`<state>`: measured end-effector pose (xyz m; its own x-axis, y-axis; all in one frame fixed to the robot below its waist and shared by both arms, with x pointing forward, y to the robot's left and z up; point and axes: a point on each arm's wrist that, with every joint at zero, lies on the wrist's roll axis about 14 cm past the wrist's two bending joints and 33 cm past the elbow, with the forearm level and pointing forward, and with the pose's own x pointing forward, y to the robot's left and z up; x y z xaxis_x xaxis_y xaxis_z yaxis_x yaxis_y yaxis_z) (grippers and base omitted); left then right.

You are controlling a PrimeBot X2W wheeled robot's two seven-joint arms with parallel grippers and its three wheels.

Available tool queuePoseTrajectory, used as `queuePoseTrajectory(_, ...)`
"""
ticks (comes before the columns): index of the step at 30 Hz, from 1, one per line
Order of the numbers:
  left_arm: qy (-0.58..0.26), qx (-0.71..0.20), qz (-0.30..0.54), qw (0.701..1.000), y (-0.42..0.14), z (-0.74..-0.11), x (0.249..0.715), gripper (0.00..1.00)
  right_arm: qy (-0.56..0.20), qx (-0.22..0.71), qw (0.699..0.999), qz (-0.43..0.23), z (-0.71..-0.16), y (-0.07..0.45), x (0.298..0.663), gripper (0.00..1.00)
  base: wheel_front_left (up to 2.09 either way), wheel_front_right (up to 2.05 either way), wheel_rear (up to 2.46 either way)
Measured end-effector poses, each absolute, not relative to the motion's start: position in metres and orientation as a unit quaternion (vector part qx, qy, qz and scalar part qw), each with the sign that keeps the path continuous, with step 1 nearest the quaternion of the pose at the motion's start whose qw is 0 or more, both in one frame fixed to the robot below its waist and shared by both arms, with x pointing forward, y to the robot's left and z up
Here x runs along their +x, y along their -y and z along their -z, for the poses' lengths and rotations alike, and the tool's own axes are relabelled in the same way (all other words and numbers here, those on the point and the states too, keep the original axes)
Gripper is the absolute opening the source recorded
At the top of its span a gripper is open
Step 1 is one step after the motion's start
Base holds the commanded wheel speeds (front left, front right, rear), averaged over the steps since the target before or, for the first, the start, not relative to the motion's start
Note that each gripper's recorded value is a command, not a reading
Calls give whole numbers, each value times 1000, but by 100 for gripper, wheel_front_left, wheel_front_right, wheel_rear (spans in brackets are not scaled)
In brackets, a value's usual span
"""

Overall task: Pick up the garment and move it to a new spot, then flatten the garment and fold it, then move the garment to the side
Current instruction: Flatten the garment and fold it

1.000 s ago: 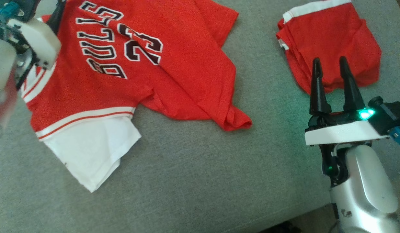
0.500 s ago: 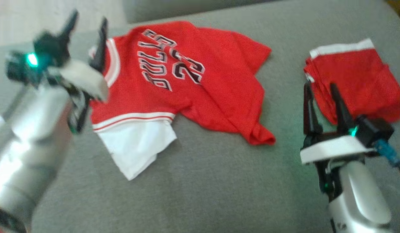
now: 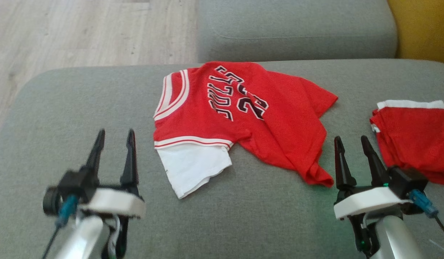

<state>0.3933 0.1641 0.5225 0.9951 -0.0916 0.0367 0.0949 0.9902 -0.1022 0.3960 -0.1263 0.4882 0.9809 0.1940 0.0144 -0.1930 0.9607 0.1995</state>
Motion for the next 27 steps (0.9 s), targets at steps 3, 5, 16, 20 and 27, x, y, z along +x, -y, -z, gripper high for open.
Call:
queuePoseTrajectory(3,12,-73,34,997,-166,-514,375,100,-9,103,989,-105,-484,121,394,100,0,0,0)
queuePoseTrajectory(5,9,-79,31,996,-166,-510,371,100,-12,103,989,-108,-482,118,396,100,0,0,0)
queuePoseTrajectory(16,3,-87,36,996,-167,-498,392,100,-64,40,989,-125,-484,105,473,100,0,0,0)
queuePoseTrajectory(20,-3,-87,37,996,-168,-492,401,100,-130,27,985,-113,-464,116,508,100,0,0,0)
queuePoseTrajectory(27,-19,-86,23,996,-178,-479,403,100,-232,-33,969,-83,-415,145,539,100,0,0,0)
